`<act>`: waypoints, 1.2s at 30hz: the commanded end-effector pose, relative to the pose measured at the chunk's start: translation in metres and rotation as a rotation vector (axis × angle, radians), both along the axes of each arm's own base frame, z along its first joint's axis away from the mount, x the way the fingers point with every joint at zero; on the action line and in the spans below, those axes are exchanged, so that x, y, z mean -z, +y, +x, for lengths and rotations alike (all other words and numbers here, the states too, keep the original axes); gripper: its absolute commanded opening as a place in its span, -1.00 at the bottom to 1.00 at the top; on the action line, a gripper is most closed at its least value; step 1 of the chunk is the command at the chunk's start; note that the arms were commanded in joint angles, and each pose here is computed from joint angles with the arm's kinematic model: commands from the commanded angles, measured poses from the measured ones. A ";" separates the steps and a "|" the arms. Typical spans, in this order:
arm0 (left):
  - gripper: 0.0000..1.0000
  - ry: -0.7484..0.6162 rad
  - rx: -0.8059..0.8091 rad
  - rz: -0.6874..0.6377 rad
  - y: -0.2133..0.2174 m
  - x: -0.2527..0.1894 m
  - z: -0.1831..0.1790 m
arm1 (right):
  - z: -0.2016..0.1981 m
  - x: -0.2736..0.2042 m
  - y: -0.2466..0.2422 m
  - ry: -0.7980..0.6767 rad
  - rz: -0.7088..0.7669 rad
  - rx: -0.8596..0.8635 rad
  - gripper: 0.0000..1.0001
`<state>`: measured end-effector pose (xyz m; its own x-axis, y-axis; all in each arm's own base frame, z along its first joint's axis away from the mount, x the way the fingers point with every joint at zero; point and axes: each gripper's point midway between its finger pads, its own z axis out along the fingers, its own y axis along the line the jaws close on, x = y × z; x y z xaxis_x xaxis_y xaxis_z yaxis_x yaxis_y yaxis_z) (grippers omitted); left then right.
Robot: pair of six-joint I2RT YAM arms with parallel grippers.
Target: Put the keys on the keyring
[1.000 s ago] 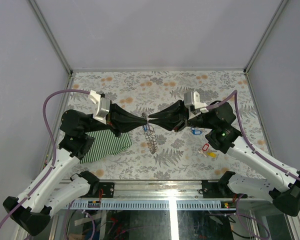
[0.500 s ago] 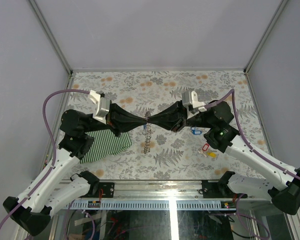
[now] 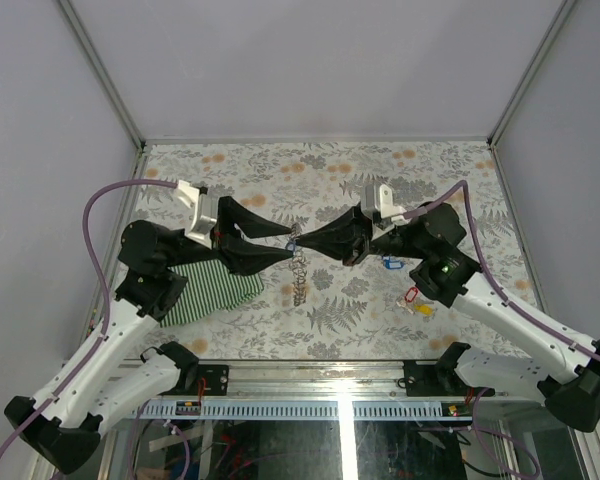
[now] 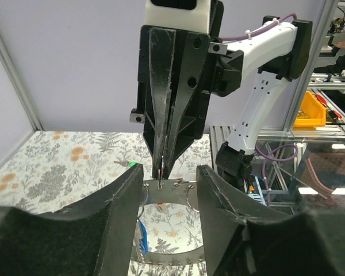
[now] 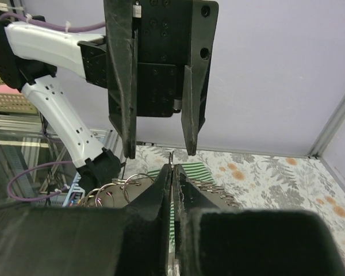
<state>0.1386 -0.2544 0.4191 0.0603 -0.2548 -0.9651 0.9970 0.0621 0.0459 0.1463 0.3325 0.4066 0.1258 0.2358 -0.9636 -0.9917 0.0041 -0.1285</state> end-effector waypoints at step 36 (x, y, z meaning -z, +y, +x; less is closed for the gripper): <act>0.32 0.742 -0.441 0.404 -0.119 0.227 0.149 | 0.022 0.023 -0.161 0.157 -0.223 0.785 -1.00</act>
<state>0.2722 -0.3450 0.1915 -0.6099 0.0212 -0.7922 0.6818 0.5236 -0.5109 0.1646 0.1919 0.3595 0.0286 -0.0980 -0.9948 -0.7870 0.6113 -0.0828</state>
